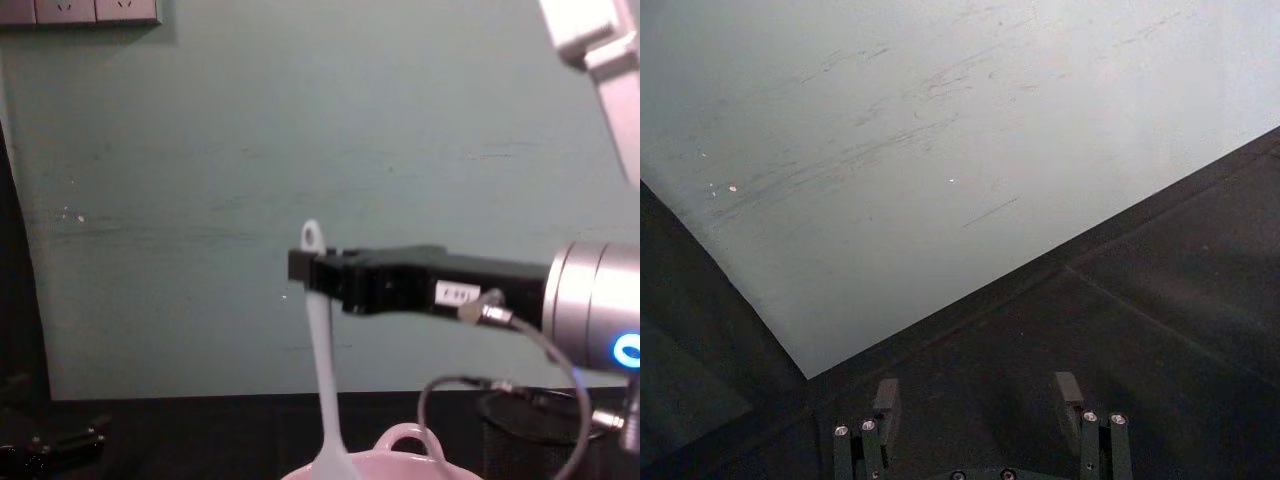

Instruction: Use the one hand to pick up the spoon and stir the clear water in the bowl.

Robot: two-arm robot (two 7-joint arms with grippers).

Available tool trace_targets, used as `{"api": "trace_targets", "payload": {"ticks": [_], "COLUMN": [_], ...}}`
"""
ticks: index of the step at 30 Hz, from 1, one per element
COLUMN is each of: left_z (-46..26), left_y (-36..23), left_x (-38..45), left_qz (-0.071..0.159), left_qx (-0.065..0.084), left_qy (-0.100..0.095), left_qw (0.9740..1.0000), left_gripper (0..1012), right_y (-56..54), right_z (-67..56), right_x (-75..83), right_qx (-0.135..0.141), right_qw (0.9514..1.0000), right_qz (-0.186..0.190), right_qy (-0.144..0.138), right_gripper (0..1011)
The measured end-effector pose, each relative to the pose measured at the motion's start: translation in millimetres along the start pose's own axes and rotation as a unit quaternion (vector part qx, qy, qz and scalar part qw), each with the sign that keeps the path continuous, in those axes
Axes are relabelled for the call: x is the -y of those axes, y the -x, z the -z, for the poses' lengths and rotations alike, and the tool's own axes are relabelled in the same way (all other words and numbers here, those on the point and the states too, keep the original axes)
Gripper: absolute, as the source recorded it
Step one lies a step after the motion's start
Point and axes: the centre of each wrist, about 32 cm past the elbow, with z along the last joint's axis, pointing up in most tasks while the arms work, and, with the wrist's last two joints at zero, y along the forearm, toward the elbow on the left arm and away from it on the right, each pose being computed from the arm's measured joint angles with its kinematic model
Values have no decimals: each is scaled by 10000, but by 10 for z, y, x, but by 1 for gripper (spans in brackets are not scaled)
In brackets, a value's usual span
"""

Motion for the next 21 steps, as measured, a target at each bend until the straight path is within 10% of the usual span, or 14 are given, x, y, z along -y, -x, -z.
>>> {"api": "trace_targets", "payload": {"ticks": [21], "left_z": [0], "left_y": [0], "left_x": [0], "left_qz": [0], "left_qx": [0], "left_qy": [0], "left_qw": [10000], "left_gripper": [1005], "right_y": [-350], "right_z": [-683], "right_x": [355], "right_qx": [687], "right_qw": [9949], "right_qz": [639], "right_qy": [-380], "right_gripper": [118]}}
